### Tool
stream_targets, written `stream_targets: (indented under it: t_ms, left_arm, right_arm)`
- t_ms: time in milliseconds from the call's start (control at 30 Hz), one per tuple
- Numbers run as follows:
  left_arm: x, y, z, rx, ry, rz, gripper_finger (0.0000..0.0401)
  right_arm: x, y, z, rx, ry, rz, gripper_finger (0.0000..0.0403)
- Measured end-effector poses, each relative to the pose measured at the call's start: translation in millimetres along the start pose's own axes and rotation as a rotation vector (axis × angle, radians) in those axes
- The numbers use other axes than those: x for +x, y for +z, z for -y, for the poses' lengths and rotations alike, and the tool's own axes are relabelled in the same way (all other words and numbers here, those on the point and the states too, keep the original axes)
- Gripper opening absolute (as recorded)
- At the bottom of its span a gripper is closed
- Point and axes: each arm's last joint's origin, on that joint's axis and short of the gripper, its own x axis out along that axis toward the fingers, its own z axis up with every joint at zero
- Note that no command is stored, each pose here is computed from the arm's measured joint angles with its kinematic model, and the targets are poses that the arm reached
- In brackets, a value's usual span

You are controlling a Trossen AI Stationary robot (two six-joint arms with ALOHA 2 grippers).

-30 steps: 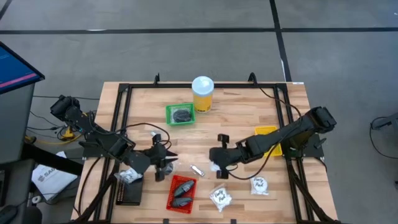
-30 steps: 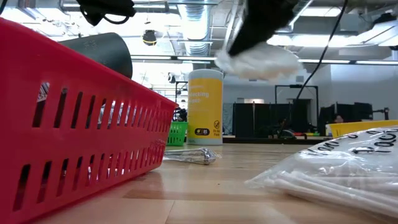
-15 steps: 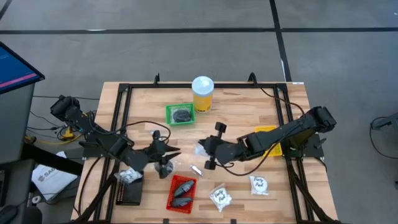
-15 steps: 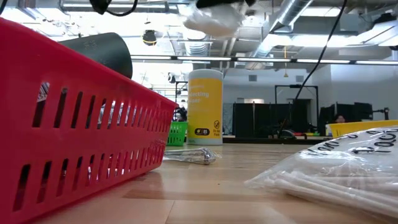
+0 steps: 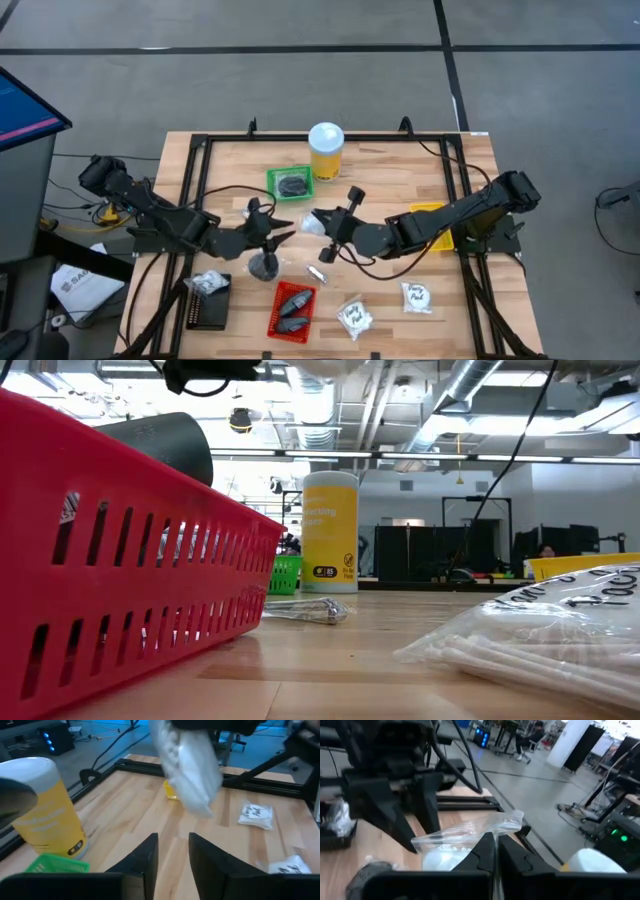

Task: Pick & Place Travel size toiletries
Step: Put the white cotton pack into the black bin

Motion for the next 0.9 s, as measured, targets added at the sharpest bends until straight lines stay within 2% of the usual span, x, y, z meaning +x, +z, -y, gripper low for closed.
stream_targets:
  t_ms: [300,500,600,767,900]
  left_arm:
    - [3,14,0,0.019,-0.031,0.101,0.0152]
    - [9,18,-7,0.010,0.003,0.117,0.0178]
    - [11,20,-10,-0.001,0.010,0.128,0.0187]
    - [15,27,-12,0.004,-0.065,0.163,0.0197]
    - [17,28,-15,-0.002,-0.066,0.168,0.0196]
  right_arm:
    - [4,5,5,0.005,-0.060,0.032,0.0000]
    - [3,11,6,0.010,-0.065,0.079,0.0000]
    - [2,13,6,0.015,-0.066,0.090,0.0000]
    - [3,13,6,0.013,-0.069,0.087,0.0000]
    - [3,13,6,0.013,-0.069,0.087,0.0000]
